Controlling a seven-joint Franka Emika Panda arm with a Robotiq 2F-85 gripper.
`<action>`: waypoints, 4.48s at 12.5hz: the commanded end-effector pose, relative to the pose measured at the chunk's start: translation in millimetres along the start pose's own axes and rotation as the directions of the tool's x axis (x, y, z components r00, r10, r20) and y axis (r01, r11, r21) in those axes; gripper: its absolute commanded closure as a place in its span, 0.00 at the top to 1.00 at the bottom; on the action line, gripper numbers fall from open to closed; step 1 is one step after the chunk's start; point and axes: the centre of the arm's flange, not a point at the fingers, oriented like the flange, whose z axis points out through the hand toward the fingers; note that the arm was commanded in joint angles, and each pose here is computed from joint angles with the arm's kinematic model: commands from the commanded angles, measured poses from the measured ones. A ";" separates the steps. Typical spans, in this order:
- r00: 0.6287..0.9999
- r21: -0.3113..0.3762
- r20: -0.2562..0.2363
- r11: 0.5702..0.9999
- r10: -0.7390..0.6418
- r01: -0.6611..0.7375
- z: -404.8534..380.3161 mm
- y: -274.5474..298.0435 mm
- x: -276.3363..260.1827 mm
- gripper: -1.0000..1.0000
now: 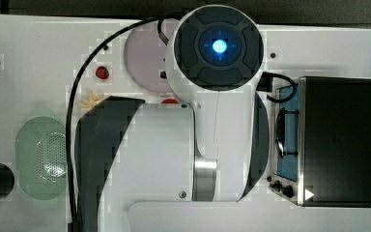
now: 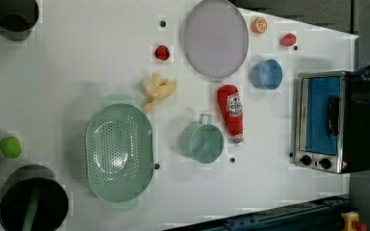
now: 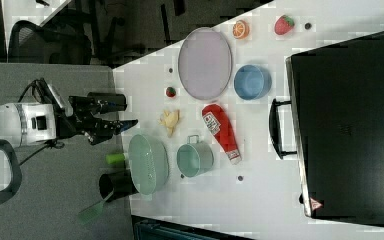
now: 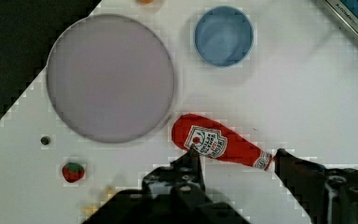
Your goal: Pick Ketchup from the table and place it in strainer.
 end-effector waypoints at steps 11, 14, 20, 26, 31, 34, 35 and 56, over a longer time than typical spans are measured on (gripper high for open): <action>0.970 -0.060 0.104 0.972 -0.219 0.226 59.7 21.8 -20.2 1.00; 0.888 -0.028 0.114 0.892 -0.446 0.451 110.1 6.2 -19.6 1.00; 0.668 0.029 0.089 0.672 -0.739 0.740 212.1 -1.3 -23.7 1.00; 0.505 0.060 0.046 0.507 -0.862 0.860 304.5 -2.1 -35.9 1.00; 0.495 0.055 0.079 0.499 -0.865 0.865 367.9 19.7 -45.1 1.00; 0.495 0.061 0.066 0.498 -0.866 0.865 388.4 21.2 -49.8 1.00; 0.496 0.060 0.053 0.498 -0.867 0.865 391.8 20.3 -49.3 1.00; 0.506 -0.017 0.004 0.506 -0.863 0.862 180.1 -18.0 -79.7 0.61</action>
